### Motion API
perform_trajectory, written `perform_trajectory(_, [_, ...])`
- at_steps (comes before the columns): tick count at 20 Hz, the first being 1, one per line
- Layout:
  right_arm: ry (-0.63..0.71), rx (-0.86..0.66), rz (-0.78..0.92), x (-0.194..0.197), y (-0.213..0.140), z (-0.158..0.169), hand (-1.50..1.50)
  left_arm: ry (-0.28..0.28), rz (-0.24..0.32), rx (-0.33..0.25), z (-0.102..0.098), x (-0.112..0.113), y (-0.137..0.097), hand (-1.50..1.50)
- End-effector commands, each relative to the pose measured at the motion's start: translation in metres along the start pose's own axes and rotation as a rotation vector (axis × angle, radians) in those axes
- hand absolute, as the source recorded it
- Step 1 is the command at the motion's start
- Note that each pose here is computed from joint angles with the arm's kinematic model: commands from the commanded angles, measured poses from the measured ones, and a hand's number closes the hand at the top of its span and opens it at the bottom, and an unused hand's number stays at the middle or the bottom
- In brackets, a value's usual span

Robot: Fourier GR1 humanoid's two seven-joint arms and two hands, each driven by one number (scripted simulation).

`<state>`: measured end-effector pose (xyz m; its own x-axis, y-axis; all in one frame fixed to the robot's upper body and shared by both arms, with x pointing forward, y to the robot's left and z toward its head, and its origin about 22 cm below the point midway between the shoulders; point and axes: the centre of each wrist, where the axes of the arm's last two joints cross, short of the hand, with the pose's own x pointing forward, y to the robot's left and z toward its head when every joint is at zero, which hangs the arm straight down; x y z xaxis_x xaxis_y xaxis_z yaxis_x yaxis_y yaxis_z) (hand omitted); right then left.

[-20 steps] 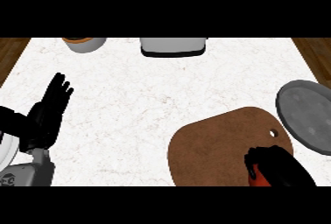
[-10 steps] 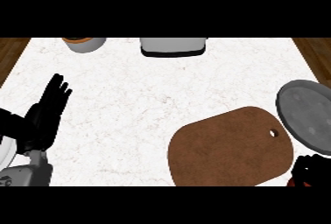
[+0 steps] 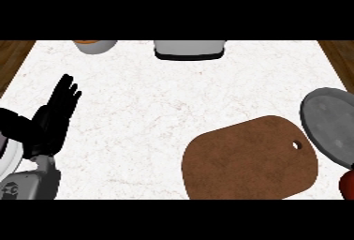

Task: Pick the bell pepper from the cutting board and place it in the pan

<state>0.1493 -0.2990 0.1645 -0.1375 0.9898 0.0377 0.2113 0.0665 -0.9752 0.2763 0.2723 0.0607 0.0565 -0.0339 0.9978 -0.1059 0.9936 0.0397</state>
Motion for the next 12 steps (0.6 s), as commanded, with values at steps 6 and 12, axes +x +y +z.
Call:
perform_trajectory(6, [0.112, -0.136, -0.213, -0.089, -0.007, -0.022, 1.50, -0.001, 0.002, 0.004, -0.008, -0.011, -0.005, 0.00])
perform_trajectory(12, [0.158, -0.154, -0.246, -0.153, 0.004, -0.066, 1.50, -0.005, 0.003, -0.025, -0.008, -0.009, 0.002, 0.00])
